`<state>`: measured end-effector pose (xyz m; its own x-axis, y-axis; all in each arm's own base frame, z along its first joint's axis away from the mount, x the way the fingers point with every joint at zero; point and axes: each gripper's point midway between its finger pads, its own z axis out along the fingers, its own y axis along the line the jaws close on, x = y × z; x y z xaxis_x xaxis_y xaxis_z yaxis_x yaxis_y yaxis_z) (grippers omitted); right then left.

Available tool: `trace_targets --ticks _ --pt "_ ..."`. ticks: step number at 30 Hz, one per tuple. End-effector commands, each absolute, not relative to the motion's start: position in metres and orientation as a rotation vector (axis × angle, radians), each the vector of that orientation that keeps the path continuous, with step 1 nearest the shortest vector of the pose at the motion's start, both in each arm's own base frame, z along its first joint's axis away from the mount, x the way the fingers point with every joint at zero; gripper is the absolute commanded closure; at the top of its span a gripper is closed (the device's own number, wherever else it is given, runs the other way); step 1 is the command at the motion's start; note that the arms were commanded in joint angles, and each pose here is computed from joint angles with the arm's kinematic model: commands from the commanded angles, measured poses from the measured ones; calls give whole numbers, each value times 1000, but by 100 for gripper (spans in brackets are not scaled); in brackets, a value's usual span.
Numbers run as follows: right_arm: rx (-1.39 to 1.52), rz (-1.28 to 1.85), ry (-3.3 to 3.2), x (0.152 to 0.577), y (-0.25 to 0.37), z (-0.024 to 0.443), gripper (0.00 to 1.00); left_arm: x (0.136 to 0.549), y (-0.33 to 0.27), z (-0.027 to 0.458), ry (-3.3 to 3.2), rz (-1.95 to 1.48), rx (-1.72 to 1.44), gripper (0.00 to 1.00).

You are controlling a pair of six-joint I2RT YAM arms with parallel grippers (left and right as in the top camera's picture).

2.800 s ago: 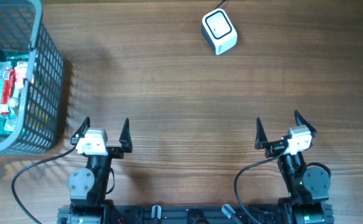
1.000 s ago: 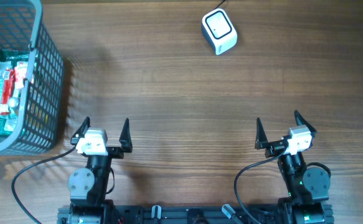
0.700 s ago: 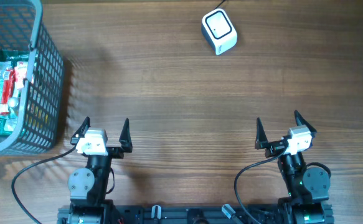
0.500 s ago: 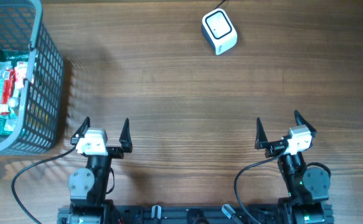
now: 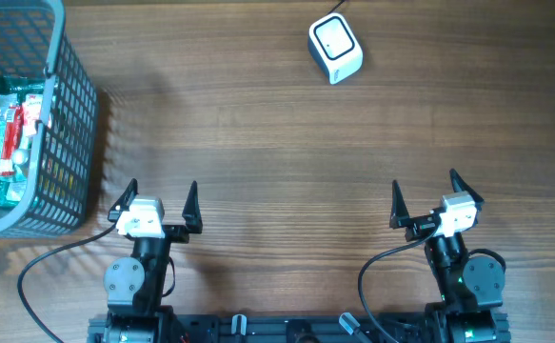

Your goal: Scan the item barcode

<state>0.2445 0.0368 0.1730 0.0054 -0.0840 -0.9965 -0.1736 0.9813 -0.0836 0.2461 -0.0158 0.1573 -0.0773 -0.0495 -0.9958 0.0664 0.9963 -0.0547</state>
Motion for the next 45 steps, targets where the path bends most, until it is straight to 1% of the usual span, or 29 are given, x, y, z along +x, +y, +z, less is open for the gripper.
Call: trace_targets --ticks 1,21,24,27,31,34,39,42,43,45 --pt "-210 56 1554 244 36 176 0 246 -15 156 1649 -85 26 0" --pt "-210 56 1554 244 36 176 0 246 -15 156 1647 -83 25 0" --pt "-210 55 1554 244 36 176 0 245 -20 193 1499 -110 45 0" --pt "-210 56 1554 244 36 176 0 234 -26 245 1379 -184 37 0" --pt "-210 55 1554 244 35 176 0 217 -20 305 1440 -194 -21 0" --pt "-210 55 1554 244 35 176 0 212 -18 342 1623 -186 -41 0" --pt "-209 56 1555 244 35 175 0 227 -18 382 1994 -154 -51 0" --pt "-210 56 1556 244 36 175 0 254 -17 420 2067 -141 -62 0" --pt "-210 56 1557 244 36 175 0 270 -15 436 2058 -125 -71 0" --pt "-210 56 1557 244 36 175 1 285 -8 445 2087 -75 -99 0"
